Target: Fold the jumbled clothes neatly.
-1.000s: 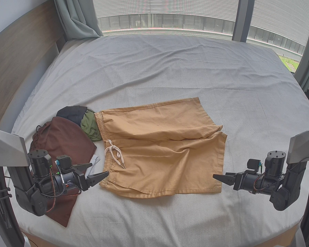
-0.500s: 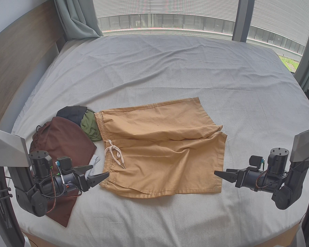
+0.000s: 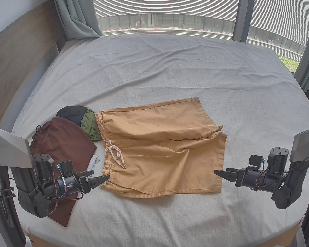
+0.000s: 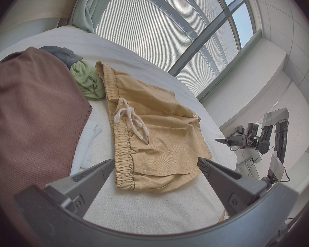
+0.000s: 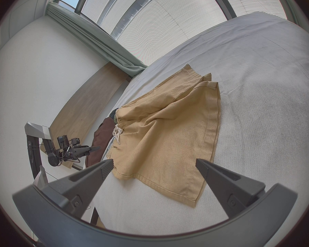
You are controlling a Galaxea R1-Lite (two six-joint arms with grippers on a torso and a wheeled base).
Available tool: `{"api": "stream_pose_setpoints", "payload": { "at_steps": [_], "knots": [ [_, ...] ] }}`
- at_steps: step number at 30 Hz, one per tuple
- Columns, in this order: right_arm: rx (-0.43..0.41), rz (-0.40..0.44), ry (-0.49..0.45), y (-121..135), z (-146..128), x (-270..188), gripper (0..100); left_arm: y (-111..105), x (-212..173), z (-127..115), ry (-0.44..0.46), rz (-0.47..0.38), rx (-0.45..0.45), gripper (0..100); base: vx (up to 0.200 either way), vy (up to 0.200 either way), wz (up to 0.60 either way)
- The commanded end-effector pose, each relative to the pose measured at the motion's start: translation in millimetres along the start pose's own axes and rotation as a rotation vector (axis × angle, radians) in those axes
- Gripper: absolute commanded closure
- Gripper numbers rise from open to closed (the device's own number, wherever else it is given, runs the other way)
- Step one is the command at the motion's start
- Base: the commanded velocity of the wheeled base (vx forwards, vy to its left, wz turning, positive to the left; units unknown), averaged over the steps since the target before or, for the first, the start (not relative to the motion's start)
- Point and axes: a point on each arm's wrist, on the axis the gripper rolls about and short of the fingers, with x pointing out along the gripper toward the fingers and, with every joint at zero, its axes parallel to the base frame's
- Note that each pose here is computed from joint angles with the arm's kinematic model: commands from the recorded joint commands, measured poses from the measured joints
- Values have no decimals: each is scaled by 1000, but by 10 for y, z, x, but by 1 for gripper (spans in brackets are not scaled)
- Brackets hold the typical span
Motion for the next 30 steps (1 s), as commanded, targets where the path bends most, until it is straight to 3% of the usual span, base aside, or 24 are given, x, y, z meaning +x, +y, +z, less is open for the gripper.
{"api": "stream_pose_setpoints", "payload": {
  "at_steps": [1,12,30],
  "knots": [
    [2,0,3,-5,-8,9,0,62,48,-99,32,10,-23,0,0,0,0],
    [1,-4,-6,-24,11,7,0,166,150,-295,92,24,-60,0,0,0,0],
    [1,-4,-6,-24,11,7,0,257,327,-398,107,46,-71,0,0,0,0]
  ]
}}
